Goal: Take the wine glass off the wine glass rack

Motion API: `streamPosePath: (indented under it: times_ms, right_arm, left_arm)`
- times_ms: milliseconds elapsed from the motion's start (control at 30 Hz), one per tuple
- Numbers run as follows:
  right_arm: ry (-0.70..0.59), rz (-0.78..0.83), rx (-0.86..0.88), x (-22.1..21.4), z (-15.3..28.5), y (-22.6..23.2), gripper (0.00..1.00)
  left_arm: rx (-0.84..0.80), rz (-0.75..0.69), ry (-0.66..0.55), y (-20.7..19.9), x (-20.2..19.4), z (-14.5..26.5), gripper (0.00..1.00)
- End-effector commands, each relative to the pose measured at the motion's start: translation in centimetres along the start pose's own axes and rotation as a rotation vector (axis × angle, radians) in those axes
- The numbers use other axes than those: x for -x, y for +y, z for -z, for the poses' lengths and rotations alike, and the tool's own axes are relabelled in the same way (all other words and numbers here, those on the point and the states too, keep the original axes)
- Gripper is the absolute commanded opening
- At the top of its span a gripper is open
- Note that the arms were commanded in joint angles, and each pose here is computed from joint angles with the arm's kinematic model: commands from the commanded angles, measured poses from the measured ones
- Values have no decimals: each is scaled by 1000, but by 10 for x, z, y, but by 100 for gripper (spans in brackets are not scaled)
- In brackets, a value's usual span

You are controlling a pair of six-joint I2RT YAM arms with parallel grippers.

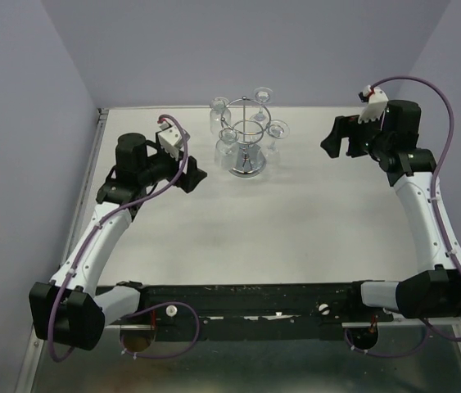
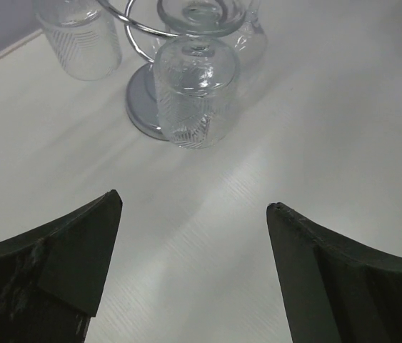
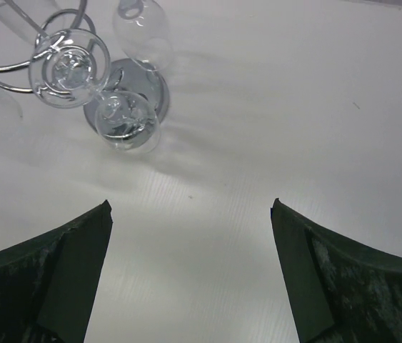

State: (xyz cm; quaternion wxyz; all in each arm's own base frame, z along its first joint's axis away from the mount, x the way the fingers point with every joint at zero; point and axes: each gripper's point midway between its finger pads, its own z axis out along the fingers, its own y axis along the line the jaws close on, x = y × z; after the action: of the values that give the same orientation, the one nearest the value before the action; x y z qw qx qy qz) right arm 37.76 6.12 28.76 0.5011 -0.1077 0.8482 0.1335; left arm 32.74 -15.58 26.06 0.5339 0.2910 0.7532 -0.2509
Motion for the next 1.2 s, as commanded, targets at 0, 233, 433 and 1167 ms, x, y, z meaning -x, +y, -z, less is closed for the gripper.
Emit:
streamPosePath:
  times_ms: [0,233,433,1167]
  right_arm:
    - [-34,-29,135,20,11,27,100]
    - [-53,-3,165,30,26,36,100]
    - [-66,12,153,27,34,37,100]
    - [-39,0,147,8,36,37,100]
  left_arm:
    - [-80,-115,-118,-20,19,-20,99]
    - [-87,-167,-124,-17,25,-48,99]
    - [-107,-223,-127,-14,17,-67,99]
    - [12,-253,-132,19,15,-142,99]
